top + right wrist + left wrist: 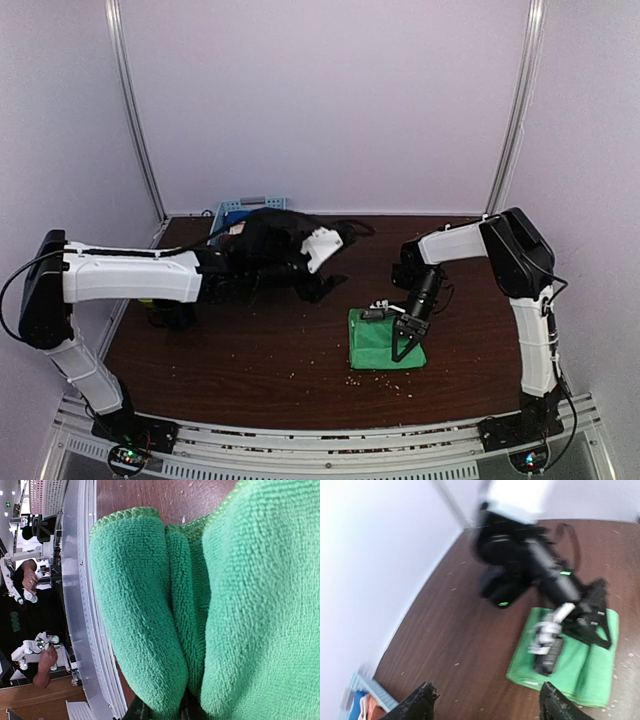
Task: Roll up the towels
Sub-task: Roll the towel at the center of the board.
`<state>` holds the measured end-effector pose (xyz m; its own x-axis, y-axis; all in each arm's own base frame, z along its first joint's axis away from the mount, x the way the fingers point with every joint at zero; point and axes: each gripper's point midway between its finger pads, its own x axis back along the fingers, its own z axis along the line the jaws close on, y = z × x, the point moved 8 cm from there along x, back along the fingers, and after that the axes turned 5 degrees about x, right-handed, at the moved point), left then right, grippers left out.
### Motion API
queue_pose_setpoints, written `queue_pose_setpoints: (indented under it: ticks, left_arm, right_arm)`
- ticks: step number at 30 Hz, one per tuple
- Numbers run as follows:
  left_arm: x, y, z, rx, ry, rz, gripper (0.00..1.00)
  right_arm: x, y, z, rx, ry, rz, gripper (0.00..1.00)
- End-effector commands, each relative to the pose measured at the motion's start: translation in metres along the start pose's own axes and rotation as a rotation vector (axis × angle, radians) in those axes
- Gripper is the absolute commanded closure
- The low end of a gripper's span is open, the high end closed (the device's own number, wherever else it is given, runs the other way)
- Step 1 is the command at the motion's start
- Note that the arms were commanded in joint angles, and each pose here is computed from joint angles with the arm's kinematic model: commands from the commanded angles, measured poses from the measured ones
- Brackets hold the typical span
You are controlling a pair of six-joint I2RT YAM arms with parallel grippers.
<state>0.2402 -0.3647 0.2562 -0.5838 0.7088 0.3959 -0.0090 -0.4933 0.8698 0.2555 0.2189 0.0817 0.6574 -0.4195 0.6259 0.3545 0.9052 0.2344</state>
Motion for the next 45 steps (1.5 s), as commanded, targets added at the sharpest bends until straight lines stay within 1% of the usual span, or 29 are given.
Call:
queue_pose_setpoints:
  ticks: [1, 4, 7, 12, 16, 21, 24, 25, 28, 31, 34, 37, 40, 42, 43, 45]
  left_arm:
    - [-0.006, 0.003, -0.094, -0.342, -0.197, -0.044, 0.25]
    - [-0.034, -0.014, -0.125, -0.422, -0.266, 0.085, 0.25]
    - [-0.052, -0.028, -0.145, -0.472, -0.317, 0.117, 0.26]
    - [-0.08, -0.044, -0.157, -0.509, -0.331, 0.18, 0.34]
    - [-0.095, -0.061, -0.167, -0.533, -0.371, 0.236, 0.43]
    - [-0.101, -0.076, -0.169, -0.548, -0.368, 0.3, 0.64]
    - [-0.104, -0.084, -0.169, -0.553, -0.345, 0.327, 0.69]
    - [-0.105, -0.087, -0.169, -0.556, -0.338, 0.339, 0.72]
    - [-0.108, -0.095, -0.168, -0.544, -0.324, 0.382, 0.78]
    - [-0.105, -0.101, -0.168, -0.521, -0.334, 0.41, 0.84]
    - [-0.097, -0.102, -0.168, -0.469, -0.383, 0.437, 0.88]
    - [-0.09, -0.099, -0.169, -0.356, -0.497, 0.474, 0.88]
    - [-0.089, -0.096, -0.167, -0.187, -0.629, 0.532, 0.88]
    - [-0.092, -0.094, -0.164, -0.065, -0.715, 0.569, 0.88]
    - [-0.093, -0.095, -0.163, -0.001, -0.766, 0.585, 0.88]
    - [-0.101, -0.091, -0.157, 0.123, -0.847, 0.605, 0.88]
  right_arm:
    - [-0.011, -0.018, -0.022, -0.076, 0.012, 0.071, 0.91]
    - [-0.013, -0.019, -0.024, -0.082, 0.022, 0.064, 0.91]
    - [-0.013, -0.018, -0.024, -0.076, 0.028, 0.056, 0.91]
    - [-0.012, -0.017, -0.024, -0.076, 0.023, 0.056, 0.91]
    - [-0.011, -0.017, -0.024, -0.075, 0.019, 0.055, 0.91]
    - [-0.011, -0.017, -0.022, -0.071, 0.023, 0.051, 0.91]
    - [-0.011, -0.017, -0.021, -0.066, 0.025, 0.044, 0.9]
    - [-0.009, -0.016, -0.019, -0.06, 0.023, 0.039, 0.88]
    - [0.003, -0.011, -0.003, -0.001, -0.003, 0.003, 0.76]
    - [0.028, -0.001, 0.022, 0.086, -0.089, -0.034, 0.68]
    - [0.065, 0.008, 0.05, 0.147, -0.211, -0.102, 0.62]
    - [0.113, 0.016, 0.085, 0.209, -0.367, -0.207, 0.61]
    - [0.159, 0.021, 0.124, 0.275, -0.562, -0.356, 0.61]
    - [0.184, 0.022, 0.152, 0.291, -0.697, -0.487, 0.59]
    - [0.192, 0.021, 0.169, 0.318, -0.755, -0.553, 0.59]
    - [0.199, 0.016, 0.199, 0.382, -0.807, -0.656, 0.55]
